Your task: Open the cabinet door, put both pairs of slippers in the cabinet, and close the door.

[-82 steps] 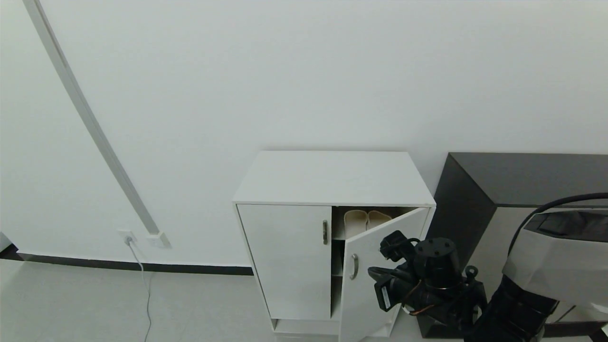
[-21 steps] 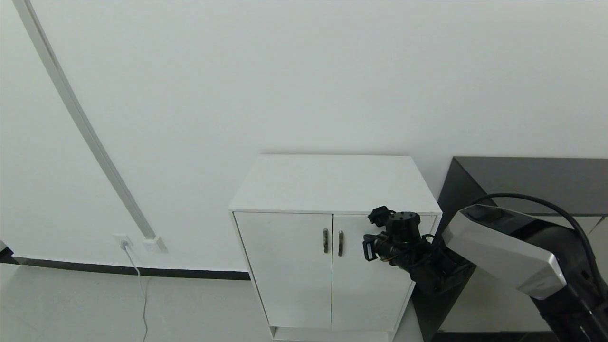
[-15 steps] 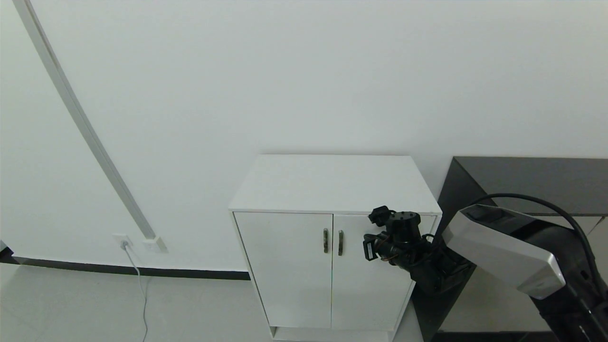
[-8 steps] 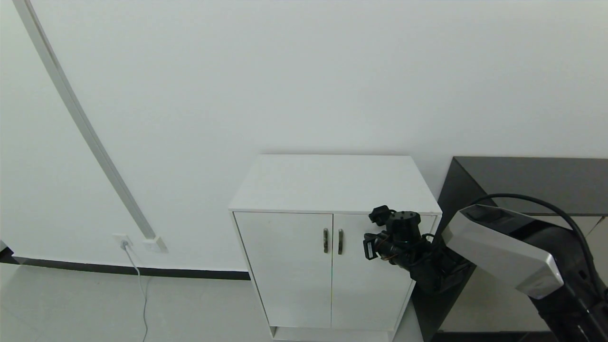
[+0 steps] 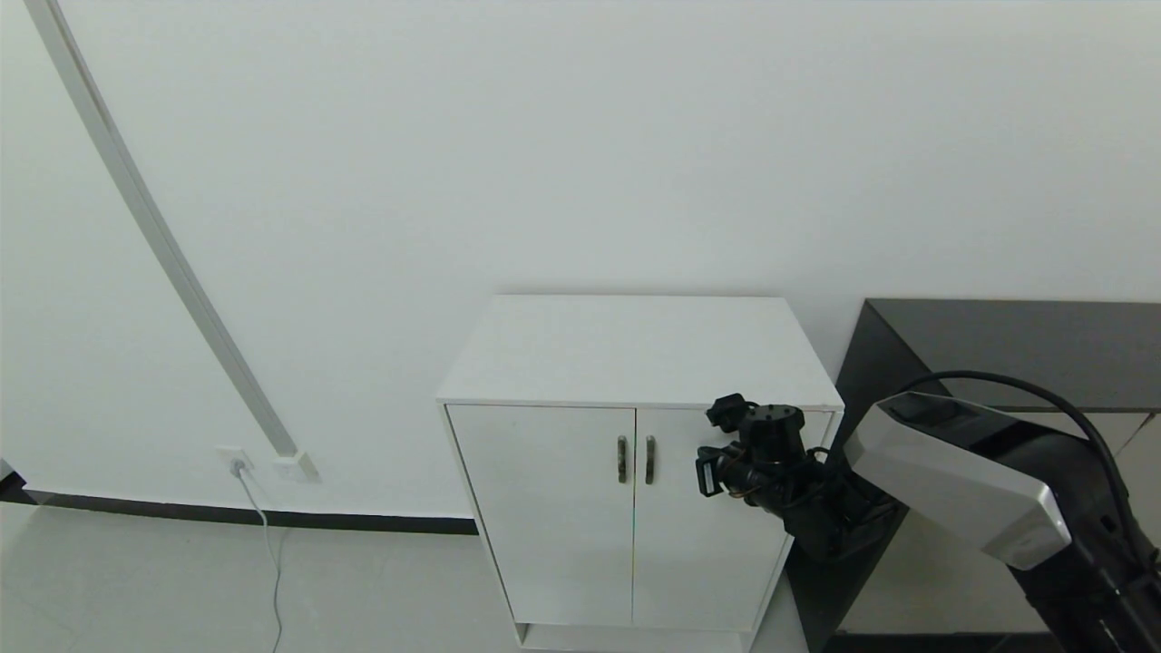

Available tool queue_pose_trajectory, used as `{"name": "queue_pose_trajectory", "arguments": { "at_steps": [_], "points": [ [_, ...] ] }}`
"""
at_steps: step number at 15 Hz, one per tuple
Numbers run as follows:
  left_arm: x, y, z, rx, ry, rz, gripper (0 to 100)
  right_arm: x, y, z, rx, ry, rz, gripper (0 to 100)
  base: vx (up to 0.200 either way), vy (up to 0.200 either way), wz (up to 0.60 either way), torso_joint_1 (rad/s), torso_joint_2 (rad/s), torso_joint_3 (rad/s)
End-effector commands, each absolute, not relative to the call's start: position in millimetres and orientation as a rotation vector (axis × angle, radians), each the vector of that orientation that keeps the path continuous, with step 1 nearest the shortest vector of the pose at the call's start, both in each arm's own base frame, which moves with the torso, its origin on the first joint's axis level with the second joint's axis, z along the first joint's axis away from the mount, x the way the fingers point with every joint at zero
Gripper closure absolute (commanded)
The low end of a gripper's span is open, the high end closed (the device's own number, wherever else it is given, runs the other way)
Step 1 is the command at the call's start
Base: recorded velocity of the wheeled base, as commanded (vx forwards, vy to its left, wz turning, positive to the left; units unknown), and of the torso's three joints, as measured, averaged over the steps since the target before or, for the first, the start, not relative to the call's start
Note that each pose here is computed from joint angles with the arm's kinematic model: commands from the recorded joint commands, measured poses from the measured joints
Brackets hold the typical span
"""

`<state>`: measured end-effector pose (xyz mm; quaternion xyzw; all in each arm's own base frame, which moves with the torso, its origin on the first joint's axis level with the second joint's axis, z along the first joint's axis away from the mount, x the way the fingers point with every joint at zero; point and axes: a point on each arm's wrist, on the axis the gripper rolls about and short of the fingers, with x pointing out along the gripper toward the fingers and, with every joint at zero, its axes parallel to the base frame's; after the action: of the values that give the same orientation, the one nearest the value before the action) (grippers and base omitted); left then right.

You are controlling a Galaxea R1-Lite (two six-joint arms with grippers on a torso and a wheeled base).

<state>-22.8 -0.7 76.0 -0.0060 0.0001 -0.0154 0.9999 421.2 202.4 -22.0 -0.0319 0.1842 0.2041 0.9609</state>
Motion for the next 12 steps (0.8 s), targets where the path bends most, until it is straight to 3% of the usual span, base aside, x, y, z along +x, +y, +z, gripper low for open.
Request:
{"name": "queue_pose_trajectory", "arguments": {
  "at_steps": [1, 7, 12],
  "points": [
    [-22.8, -0.7, 75.9, -0.012, 0.000, -0.031, 100, 423.2, 201.1, -23.1, -0.064, 0.372, 0.409, 100, 0.000, 0.000, 0.00, 0.000, 0.00, 0.000],
    [-22.8, -0.7, 75.9, -0.012, 0.000, -0.031, 100, 424.1, 196.8, -22.1, -0.063, 0.380, 0.400, 100, 0.000, 0.000, 0.00, 0.000, 0.00, 0.000],
    [-22.8, -0.7, 75.9, -0.012, 0.000, -0.031, 100, 391.4, 189.7, 5.0, -0.065, 0.378, 0.418, 100, 0.000, 0.000, 0.00, 0.000, 0.00, 0.000]
  ]
}}
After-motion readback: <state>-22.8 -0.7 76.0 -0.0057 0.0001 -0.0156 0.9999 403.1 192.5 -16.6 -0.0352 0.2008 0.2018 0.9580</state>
